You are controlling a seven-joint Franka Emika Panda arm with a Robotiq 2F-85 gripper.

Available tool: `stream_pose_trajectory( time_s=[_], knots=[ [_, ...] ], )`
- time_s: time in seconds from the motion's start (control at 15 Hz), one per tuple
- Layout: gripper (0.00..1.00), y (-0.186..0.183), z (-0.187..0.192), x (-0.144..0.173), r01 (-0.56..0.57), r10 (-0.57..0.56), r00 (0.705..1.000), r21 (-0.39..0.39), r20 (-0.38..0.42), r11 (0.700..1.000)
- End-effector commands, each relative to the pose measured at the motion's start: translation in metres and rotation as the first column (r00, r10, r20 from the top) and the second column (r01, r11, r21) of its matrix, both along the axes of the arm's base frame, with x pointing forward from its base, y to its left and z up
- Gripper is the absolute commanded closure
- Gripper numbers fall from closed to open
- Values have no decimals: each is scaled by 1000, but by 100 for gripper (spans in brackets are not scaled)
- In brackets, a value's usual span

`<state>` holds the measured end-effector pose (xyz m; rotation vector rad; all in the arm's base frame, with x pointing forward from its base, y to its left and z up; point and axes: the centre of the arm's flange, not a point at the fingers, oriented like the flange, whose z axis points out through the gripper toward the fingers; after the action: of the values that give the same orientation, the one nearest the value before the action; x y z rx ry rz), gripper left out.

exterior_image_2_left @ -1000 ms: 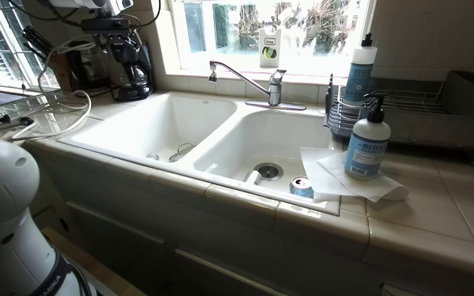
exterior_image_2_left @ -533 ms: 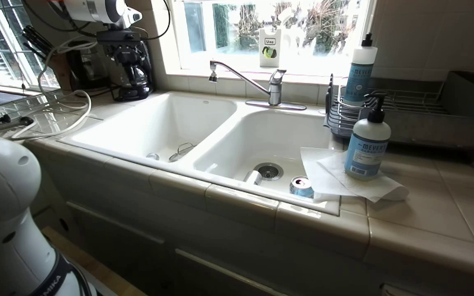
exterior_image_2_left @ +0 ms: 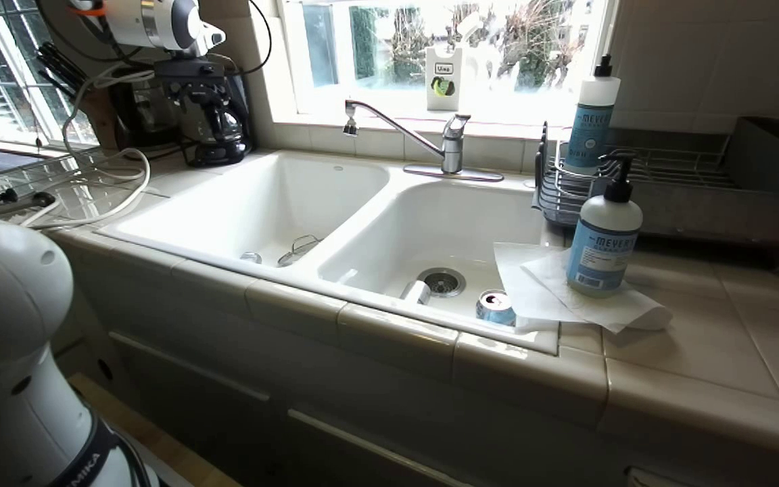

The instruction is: Put the coffee jar on the counter

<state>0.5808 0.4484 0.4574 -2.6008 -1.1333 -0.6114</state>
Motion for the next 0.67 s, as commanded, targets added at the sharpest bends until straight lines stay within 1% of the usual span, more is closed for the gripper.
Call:
stream_pose_trajectory(
  time_s=[0.0,0.07,0.13,0.2,0.27,0.33,0.4,0.47,0.53,0.6],
  knots=[
    [4,8,-3,9,8,-7,999,-40,33,999],
    [5,7,-4,11,8,-6,999,-48,39,999],
    [9,5,-5,12,7,-4,999,-56,49,998],
    [10,4,-5,13,7,-4,998,-59,57,998],
    [18,2,-6,15,8,-4,998,-62,69,998],
    [19,1,-6,15,5,-1,997,-60,78,998],
    [18,0,-6,17,2,4,996,-59,91,998],
    [24,0,-5,18,-3,8,995,-51,103,999],
    [22,0,-5,19,-9,13,993,-42,114,999],
    [23,0,-4,20,-13,17,992,-30,125,999]
  ],
)
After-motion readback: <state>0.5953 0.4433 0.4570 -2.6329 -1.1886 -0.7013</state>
